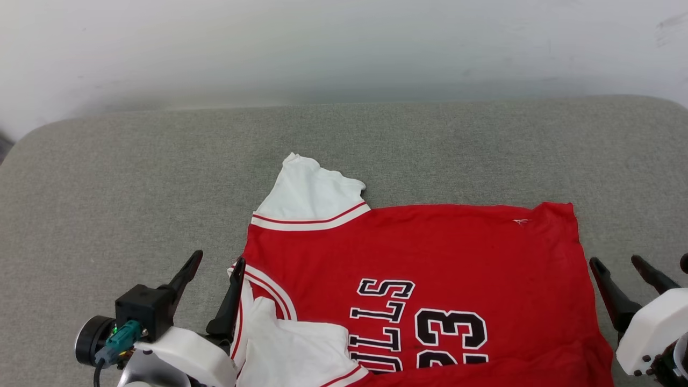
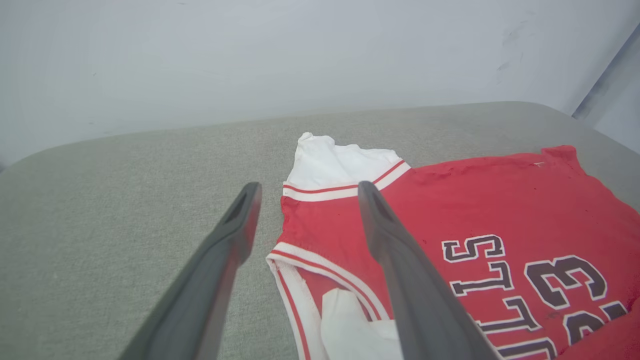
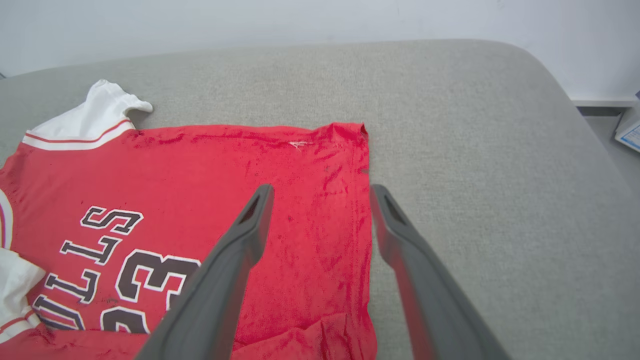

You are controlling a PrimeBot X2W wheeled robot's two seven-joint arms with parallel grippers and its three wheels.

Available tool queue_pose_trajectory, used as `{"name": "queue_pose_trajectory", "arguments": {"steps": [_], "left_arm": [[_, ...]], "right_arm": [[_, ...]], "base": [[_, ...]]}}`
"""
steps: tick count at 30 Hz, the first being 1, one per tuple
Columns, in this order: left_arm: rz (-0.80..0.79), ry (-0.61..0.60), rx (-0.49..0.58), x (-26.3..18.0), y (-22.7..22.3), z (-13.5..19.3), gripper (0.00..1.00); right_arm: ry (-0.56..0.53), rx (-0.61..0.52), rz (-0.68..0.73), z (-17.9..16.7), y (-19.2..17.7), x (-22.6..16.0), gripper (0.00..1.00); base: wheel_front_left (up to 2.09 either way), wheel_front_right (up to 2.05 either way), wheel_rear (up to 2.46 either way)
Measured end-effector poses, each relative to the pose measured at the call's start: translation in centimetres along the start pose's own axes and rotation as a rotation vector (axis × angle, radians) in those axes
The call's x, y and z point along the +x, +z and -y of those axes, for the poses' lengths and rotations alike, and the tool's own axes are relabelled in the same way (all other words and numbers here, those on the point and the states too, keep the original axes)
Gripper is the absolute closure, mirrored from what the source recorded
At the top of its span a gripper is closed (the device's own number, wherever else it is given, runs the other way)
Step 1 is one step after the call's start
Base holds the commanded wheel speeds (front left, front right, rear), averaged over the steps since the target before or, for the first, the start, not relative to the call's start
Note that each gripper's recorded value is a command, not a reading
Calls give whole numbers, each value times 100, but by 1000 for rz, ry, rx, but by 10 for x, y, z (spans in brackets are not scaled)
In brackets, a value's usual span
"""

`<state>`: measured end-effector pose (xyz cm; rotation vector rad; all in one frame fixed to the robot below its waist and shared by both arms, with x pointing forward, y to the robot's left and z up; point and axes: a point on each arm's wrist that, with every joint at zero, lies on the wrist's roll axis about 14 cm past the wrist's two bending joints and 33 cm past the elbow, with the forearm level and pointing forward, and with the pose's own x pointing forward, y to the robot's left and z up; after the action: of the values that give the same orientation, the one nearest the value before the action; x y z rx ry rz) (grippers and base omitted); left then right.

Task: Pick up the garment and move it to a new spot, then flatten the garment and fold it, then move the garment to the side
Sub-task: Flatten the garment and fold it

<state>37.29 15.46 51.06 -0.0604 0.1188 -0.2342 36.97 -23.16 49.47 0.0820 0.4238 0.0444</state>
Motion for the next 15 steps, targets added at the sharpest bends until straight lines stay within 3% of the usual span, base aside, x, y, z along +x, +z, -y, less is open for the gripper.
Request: {"name": "queue_pose_trajectory", "arguments": {"steps": [10, 15], "left_arm": [[260, 27, 27, 14, 47, 8, 0], [275, 22, 30, 12, 42, 12, 0]], "right_arm": [[40, 10, 342, -22, 44, -8, 0], [52, 33, 426, -29, 48, -11, 0]], "base": [[0, 0, 0], [0, 0, 0]]}}
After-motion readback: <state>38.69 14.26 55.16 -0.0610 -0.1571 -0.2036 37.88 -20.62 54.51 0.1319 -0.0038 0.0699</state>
